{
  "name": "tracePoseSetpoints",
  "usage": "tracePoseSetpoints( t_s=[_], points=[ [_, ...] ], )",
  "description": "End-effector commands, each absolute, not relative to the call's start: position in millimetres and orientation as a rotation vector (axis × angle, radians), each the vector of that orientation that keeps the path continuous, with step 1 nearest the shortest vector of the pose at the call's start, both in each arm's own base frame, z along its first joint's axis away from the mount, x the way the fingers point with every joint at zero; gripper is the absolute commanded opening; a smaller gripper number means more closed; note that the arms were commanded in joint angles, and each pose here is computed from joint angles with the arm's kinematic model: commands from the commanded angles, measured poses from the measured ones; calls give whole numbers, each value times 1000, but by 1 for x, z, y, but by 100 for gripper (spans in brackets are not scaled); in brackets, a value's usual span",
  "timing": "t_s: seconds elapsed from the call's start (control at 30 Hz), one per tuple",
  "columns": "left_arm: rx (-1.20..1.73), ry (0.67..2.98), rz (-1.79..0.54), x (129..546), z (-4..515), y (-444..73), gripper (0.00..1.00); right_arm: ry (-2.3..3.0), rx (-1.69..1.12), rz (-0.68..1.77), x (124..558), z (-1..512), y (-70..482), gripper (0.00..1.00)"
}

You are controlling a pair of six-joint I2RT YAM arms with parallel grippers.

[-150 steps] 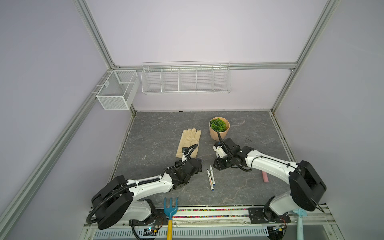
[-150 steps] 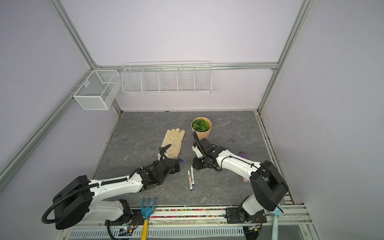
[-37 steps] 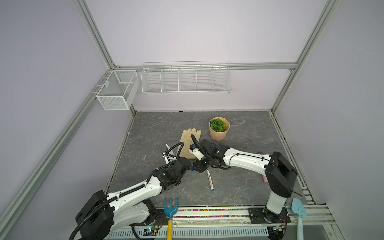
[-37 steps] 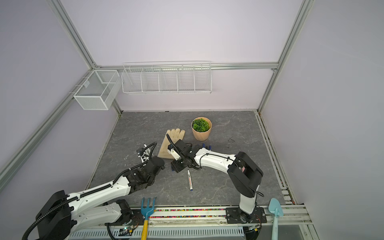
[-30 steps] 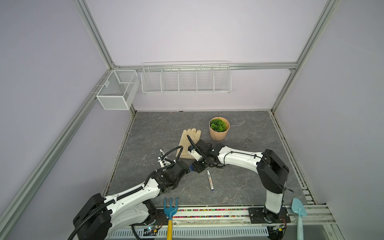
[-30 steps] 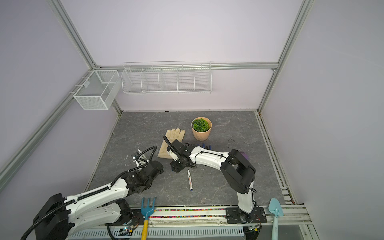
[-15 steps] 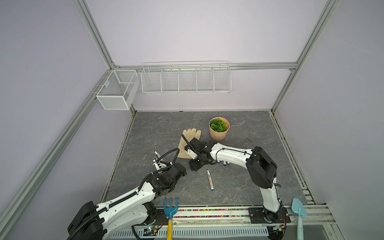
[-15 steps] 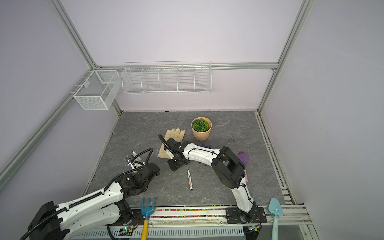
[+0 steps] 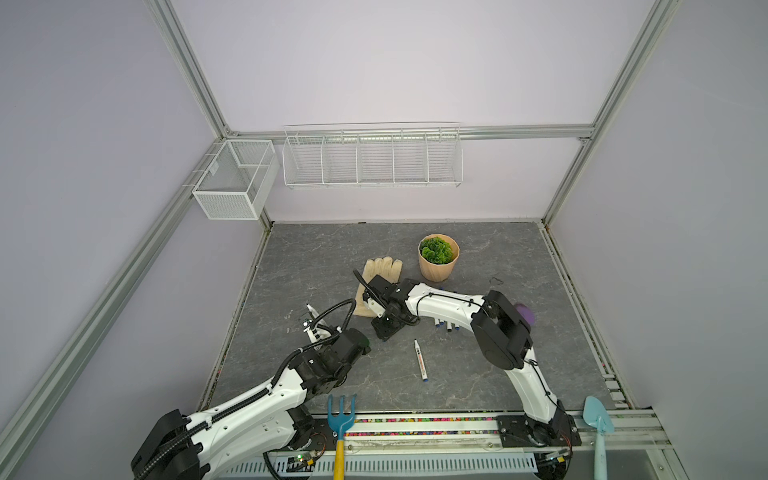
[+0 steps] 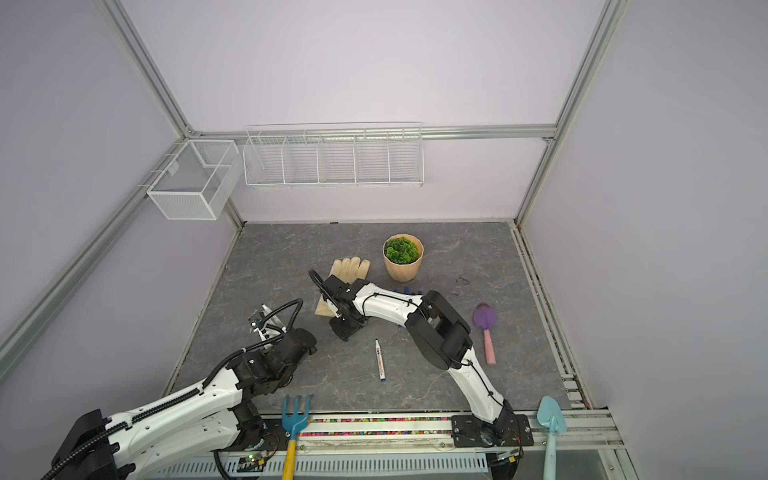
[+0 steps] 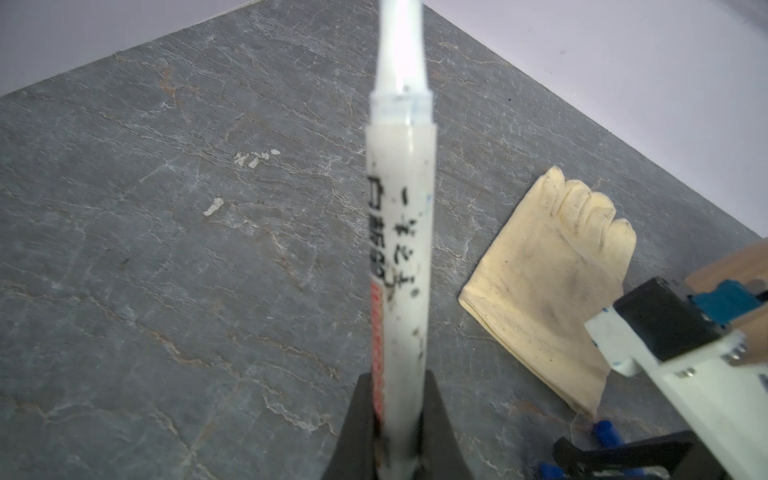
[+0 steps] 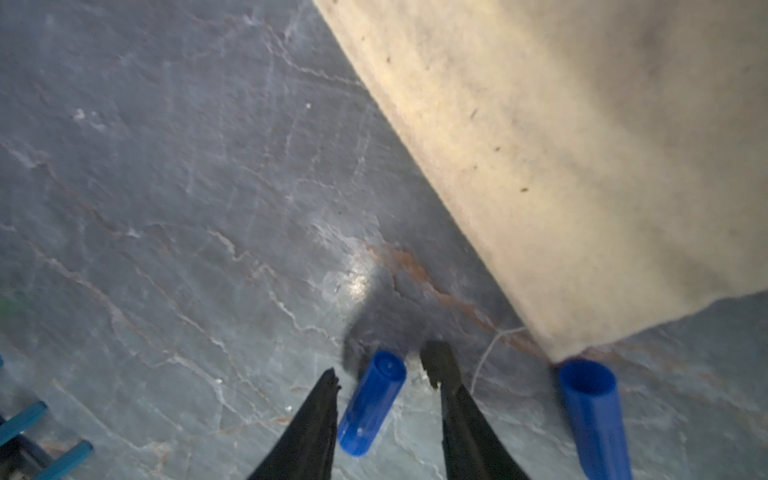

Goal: Insert the pens into the pen caps
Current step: 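Reach the right gripper to the blue caps by the glove and grasp one, then bring the blue cap in right gripper above the marker tip in left gripper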

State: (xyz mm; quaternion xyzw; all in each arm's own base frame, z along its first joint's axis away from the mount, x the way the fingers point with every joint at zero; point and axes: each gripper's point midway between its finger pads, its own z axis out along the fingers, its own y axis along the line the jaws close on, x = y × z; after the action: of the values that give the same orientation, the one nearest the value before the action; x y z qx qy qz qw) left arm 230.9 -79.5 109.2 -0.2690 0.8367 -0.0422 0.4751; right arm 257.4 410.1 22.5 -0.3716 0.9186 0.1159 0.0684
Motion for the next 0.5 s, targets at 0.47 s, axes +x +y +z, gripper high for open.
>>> tracePoseSetpoints(
  t_s=[0.47],
  points=[
    [-599,2063,-73,231,108,-79,0,2727,-1255,-2,253,-11,399,19]
  ],
)
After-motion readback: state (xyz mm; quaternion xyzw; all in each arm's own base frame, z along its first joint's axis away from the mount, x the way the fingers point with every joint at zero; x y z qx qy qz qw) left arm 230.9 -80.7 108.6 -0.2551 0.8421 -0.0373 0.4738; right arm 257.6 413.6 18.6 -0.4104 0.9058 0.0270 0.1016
